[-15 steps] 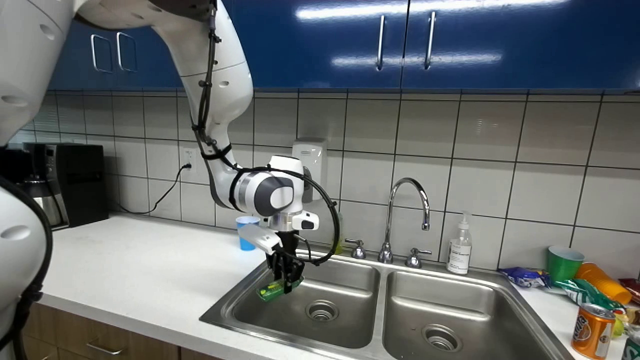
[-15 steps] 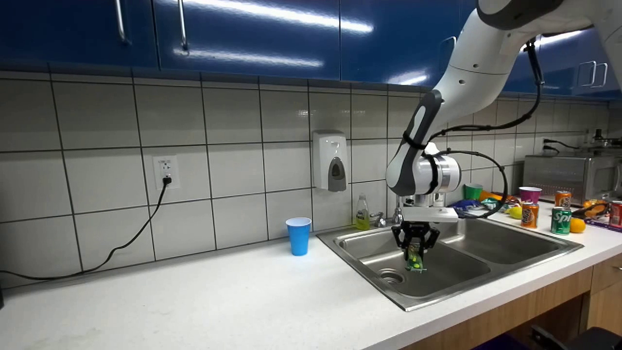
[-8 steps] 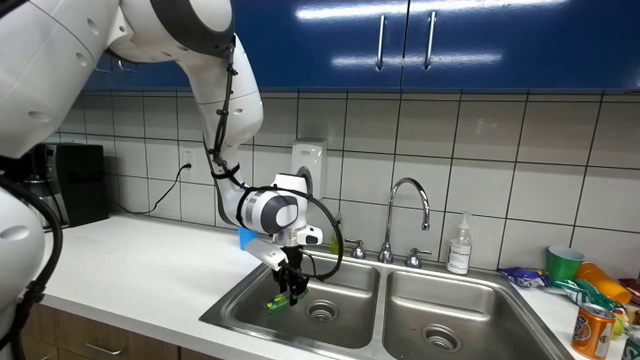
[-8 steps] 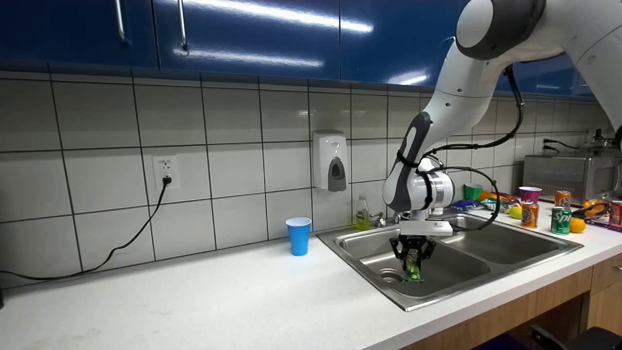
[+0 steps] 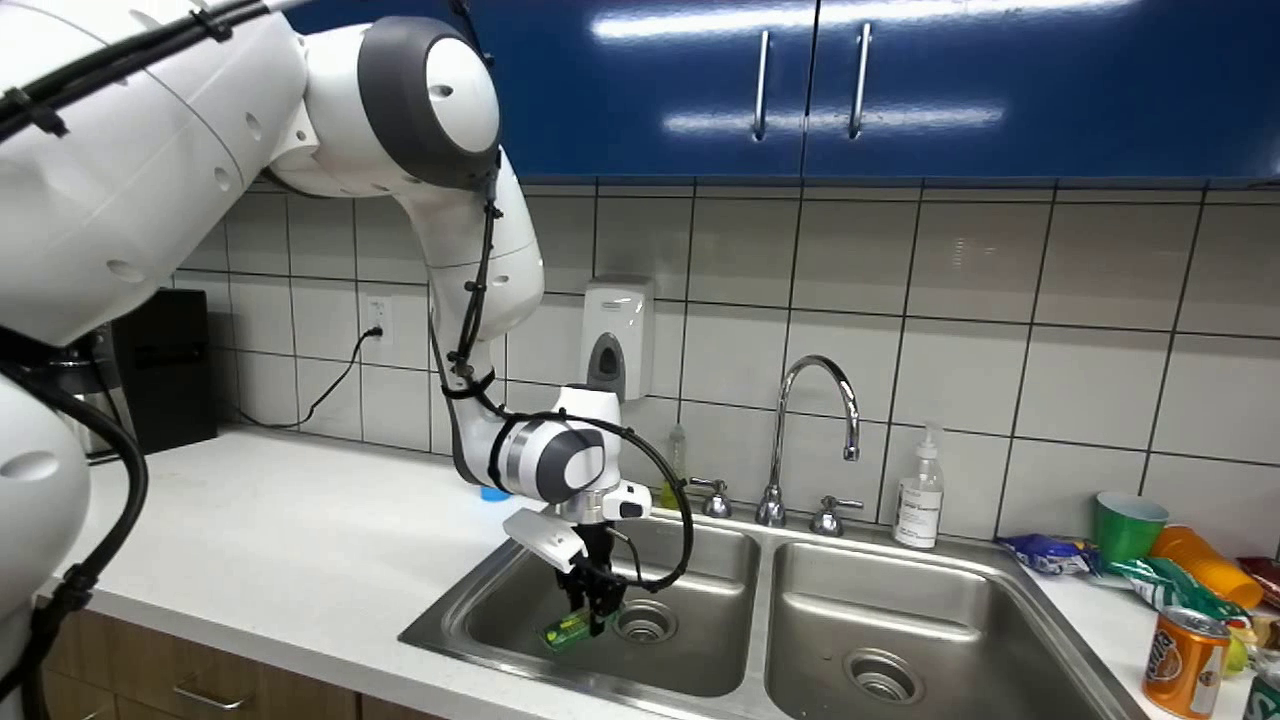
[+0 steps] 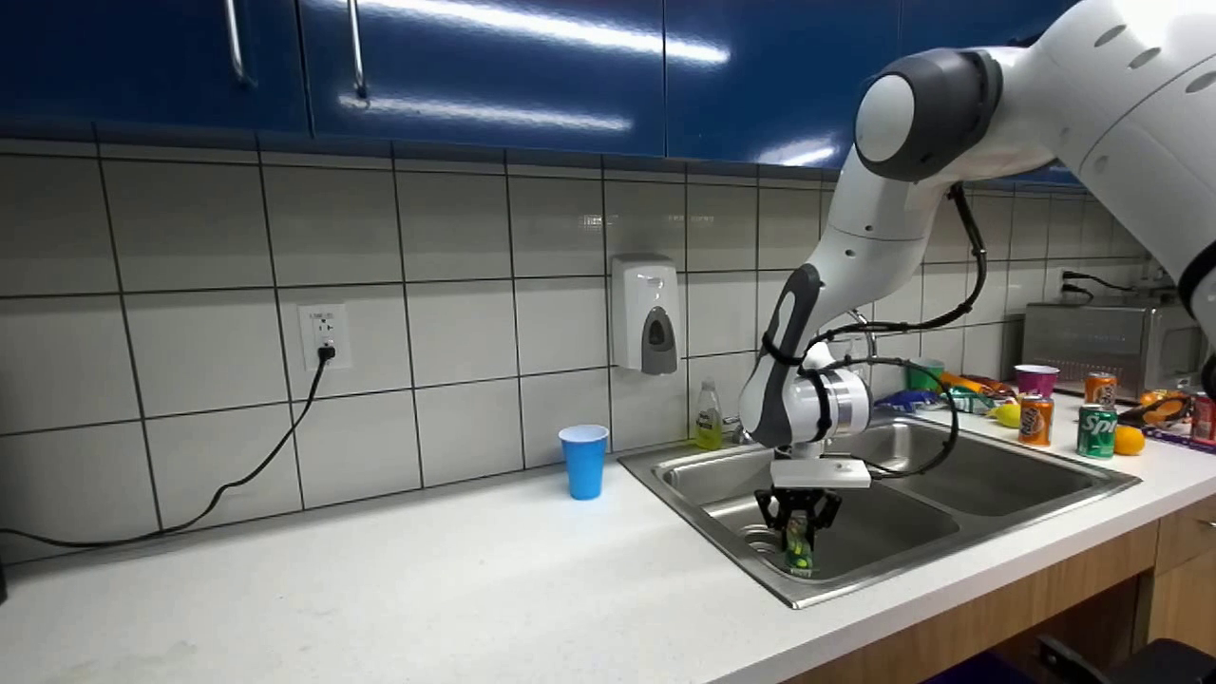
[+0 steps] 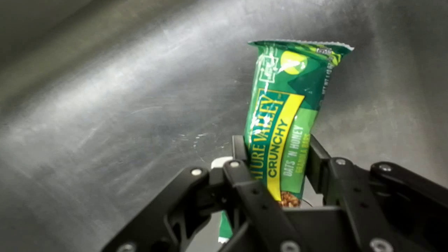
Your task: Move the protein bar to the left sink
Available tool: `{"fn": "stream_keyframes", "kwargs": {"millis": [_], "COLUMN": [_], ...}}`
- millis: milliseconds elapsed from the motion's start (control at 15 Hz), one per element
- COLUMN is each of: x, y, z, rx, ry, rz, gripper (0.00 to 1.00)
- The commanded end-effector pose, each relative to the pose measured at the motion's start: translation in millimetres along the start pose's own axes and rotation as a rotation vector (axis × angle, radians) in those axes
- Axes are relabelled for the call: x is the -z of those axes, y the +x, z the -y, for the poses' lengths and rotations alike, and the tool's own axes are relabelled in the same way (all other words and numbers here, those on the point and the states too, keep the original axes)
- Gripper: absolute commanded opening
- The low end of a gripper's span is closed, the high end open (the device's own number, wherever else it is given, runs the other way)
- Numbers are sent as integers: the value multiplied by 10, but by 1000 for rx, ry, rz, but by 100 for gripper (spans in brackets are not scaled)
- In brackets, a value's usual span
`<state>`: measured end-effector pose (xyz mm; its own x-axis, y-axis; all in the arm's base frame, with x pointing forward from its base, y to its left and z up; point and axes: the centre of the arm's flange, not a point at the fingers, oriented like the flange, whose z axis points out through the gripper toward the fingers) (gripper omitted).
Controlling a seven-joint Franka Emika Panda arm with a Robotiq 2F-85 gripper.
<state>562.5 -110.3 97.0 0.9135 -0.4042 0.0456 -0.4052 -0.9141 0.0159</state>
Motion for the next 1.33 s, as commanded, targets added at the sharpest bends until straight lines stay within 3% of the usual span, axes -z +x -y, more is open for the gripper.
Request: {"fn": "stream_keyframes", "kwargs": {"millis": [0, 1000, 1067, 1133, 1267], "x": [-218, -692, -696, -695, -694], "y": [185, 259, 260, 258, 237], "z": [36, 48, 48, 46, 40], "rx": [7, 5, 4, 2, -2], "ry": [1, -17, -19, -20, -20], "rz": [-15, -6, -6, -6, -6], "gripper": [18, 18, 67, 69, 83]}}
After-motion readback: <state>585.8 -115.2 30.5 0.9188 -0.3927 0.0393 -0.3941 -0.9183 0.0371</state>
